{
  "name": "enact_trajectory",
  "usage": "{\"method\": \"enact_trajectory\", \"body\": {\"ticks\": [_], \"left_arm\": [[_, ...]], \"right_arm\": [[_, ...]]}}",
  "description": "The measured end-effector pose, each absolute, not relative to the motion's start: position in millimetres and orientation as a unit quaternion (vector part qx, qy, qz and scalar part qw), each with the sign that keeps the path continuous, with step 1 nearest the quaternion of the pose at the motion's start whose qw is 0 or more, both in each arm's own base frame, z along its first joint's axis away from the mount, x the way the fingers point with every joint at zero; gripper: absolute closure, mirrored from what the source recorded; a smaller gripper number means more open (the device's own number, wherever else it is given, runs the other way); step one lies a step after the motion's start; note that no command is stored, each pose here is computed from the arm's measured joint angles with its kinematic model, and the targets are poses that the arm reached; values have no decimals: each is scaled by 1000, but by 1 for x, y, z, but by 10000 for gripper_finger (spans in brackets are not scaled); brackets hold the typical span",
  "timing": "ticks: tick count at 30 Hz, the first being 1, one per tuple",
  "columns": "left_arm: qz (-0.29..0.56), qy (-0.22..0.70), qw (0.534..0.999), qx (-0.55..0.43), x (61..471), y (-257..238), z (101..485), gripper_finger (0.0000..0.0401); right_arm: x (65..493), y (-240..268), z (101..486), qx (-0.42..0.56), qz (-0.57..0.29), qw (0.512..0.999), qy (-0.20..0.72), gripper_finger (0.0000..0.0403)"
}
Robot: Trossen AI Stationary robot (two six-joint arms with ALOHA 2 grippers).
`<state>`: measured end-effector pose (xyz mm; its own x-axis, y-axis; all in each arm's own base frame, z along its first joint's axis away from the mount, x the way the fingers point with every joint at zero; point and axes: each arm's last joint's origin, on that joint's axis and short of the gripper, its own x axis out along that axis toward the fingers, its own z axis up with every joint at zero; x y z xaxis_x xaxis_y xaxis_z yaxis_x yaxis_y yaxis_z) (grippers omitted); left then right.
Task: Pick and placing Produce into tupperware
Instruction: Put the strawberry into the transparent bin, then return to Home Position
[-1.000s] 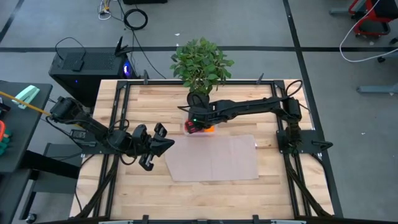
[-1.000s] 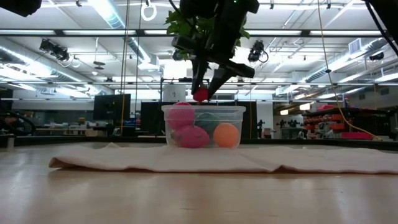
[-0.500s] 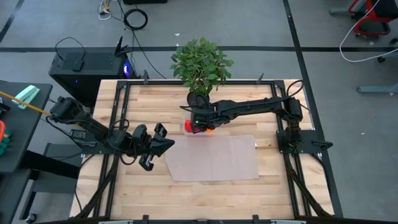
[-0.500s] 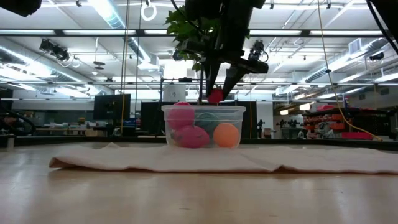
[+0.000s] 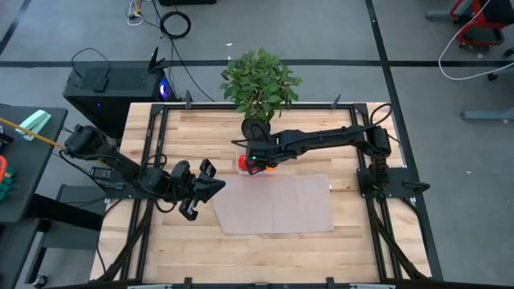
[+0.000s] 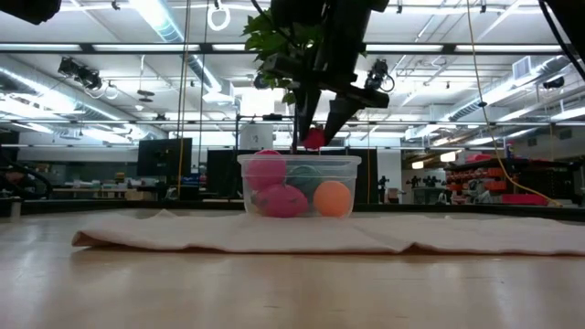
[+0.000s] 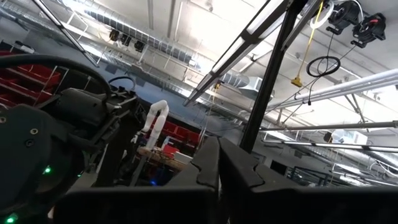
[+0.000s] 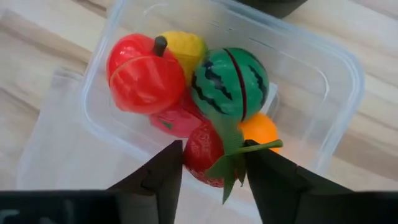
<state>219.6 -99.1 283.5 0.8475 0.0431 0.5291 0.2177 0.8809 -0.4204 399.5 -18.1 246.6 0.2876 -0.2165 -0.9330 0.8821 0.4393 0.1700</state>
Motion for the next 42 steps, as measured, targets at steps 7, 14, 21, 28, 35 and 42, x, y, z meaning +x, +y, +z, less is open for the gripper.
{"method": "enact_trajectory", "body": {"ticks": [7, 14, 21, 28, 35, 42], "left_arm": [[-47, -272, 931, -239, 220, -99, 284, 395], [-47, -272, 931, -239, 220, -99, 284, 375], [-47, -272, 931, -240, 220, -99, 284, 395], [-47, -272, 930, -240, 219, -99, 284, 383], [-48, -272, 931, -240, 219, -99, 284, 385], [-74, -292, 932, -202, 217, -100, 287, 395]], "right_arm": [[399, -18, 247, 353, -377, 721, 463, 175], [400, -18, 247, 355, -376, 722, 460, 145], [400, -18, 247, 356, -376, 722, 459, 144], [400, -7, 247, 355, -371, 724, 461, 224], [396, 7, 255, 330, -346, 743, 469, 389], [362, 28, 292, 271, -349, 760, 477, 397]]}}
